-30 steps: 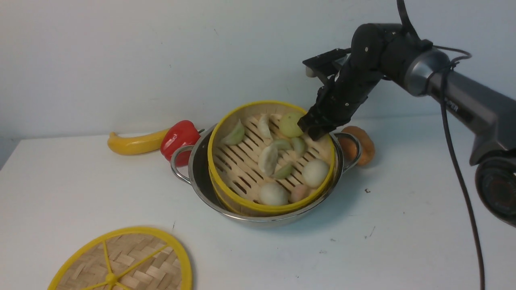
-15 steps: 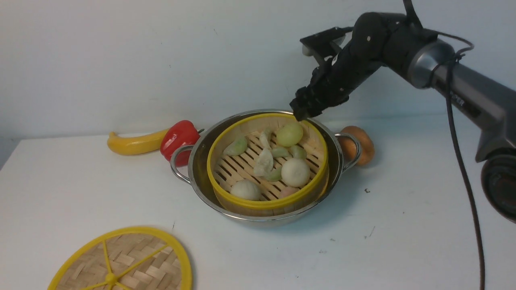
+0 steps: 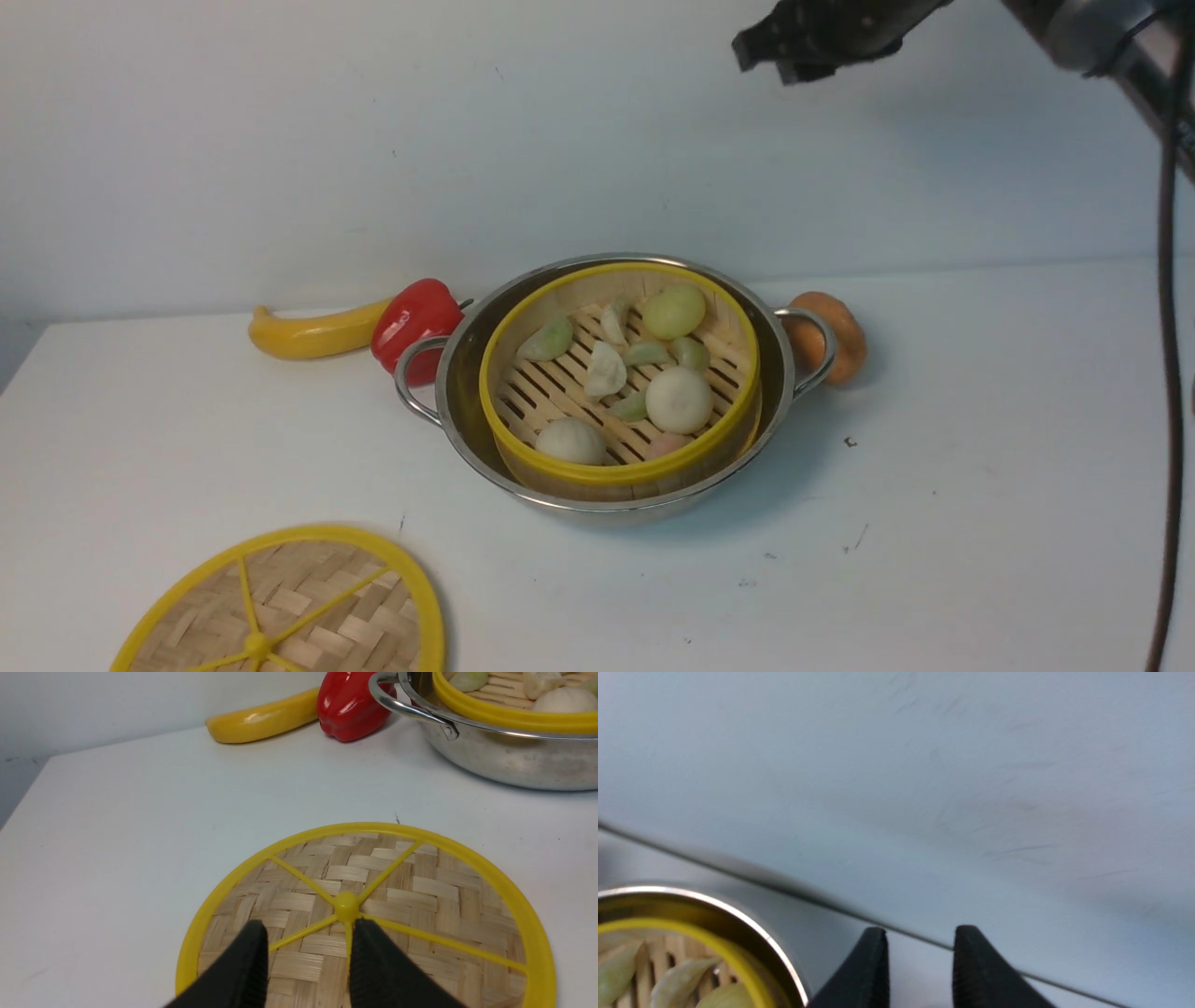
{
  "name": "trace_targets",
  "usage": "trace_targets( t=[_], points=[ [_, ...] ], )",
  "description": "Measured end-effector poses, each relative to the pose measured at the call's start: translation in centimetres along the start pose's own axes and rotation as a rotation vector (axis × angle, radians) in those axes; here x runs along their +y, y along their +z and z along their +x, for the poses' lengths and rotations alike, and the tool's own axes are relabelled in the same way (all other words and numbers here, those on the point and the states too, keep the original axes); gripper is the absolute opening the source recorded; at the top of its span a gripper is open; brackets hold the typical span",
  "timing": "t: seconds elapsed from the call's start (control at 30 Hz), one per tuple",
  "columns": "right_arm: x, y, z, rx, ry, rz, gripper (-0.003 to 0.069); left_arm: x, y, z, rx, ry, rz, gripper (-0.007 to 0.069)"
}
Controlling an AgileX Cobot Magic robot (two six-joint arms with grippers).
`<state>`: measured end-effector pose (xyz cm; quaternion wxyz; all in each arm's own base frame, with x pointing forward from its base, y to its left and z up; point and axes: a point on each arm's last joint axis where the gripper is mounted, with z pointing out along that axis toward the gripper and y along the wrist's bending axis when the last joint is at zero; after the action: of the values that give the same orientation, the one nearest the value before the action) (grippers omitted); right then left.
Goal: Place the steamer in the pot on the white table, and put the lid on the steamer.
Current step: 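Grasp the bamboo steamer lid lying on the table by its centre knob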
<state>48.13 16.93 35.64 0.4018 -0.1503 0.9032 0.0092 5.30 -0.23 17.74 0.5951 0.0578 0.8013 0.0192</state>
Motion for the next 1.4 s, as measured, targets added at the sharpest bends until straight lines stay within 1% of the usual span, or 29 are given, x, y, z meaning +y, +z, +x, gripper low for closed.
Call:
trace_targets(
  t=[0.07,0.13,0.17,0.27,0.3,0.37,0.4,0.5,0.57,0.73,0.83,0.93,1.03,1.17,1.2,1.27,1.33,1.37,1.4],
  points=[
    [-0.7,-2.5,-1.1,-0.057,0.027,0.043,0.0057,0.0,0.0,0.0,0.000,0.000,0.000,0.0242],
    [-1.1,-4.7,-1.9,-0.102,0.055,0.055,0.0006,0.0,0.0,0.0,0.000,0.000,0.000,0.0242],
    [-1.3,-5.9,-2.2,-0.125,0.072,0.057,-0.0002,0.0,0.0,0.0,0.000,0.000,0.000,0.0242],
    [-1.5,-7.8,-2.7,-0.163,0.116,0.050,-0.0005,0.0,0.0,0.0,0.000,0.000,0.000,0.0242],
    [-1.6,-9.0,-3.0,-0.182,0.153,0.031,-0.0005,0.0,0.0,0.0,0.000,0.000,0.000,0.0242],
    [-1.3,-10.8,-3.4,-0.209,0.248,-0.041,-0.0004,0.0,0.0,0.0,0.000,0.000,0.000,0.0242],
    [-1.1,-11.1,-3.4,-0.211,0.273,-0.064,-0.0003,0.0,0.0,0.0,0.000,0.000,0.000,0.0242],
    [-0.3,-12.1,-3.6,-0.206,0.372,-0.180,0.0001,0.0,0.0,0.0,0.000,0.000,0.000,0.0242],
    [0.3,-12.3,-3.6,-0.194,0.414,-0.255,0.0006,0.0,0.0,0.0,0.000,0.000,0.000,0.0242],
    [1.1,-12.5,-3.7,-0.176,0.435,-0.352,0.0021,0.0,0.0,0.0,0.000,0.000,0.000,0.0242],
    [1.1,-12.5,-3.7,-0.187,0.374,-0.337,0.0031,0.0,0.0,0.0,0.000,0.000,0.000,0.0242],
    [0.7,-12.7,-3.6,-0.200,0.283,-0.289,0.0043,0.0,0.0,0.0,0.000,0.000,0.000,0.0242],
    [0.2,-13.9,-2.8,-0.176,0.231,-0.243,0.0052,0.0,0.0,0.0,0.000,0.000,0.000,0.0242],
    [-0.8,-16.7,0.1,-0.119,0.190,-0.154,0.0067,0.0,0.0,0.0,0.000,0.000,0.000,0.0242],
    [-1.0,-17.3,0.6,-0.125,0.183,-0.139,0.0070,0.0,0.0,0.0,0.000,0.000,0.000,0.0242],
    [-1.8,-20.1,2.9,-0.173,0.156,-0.088,0.0077,0.0,0.0,0.0,0.000,0.000,0.000,0.0242],
    [-2.0,-21.0,4.2,-0.189,0.144,-0.071,0.0080,0.0,0.0,0.0,0.000,0.000,0.000,0.0242],
    [-2.2,-21.7,6.4,-0.199,0.123,-0.050,0.0085,0.0,0.0,0.0,0.000,0.000,0.000,0.0242],
    [-2.4,-22.5,7.0,-0.216,0.116,-0.040,0.0087,0.0,0.0,0.0,0.000,0.000,0.000,0.0242]
  ],
)
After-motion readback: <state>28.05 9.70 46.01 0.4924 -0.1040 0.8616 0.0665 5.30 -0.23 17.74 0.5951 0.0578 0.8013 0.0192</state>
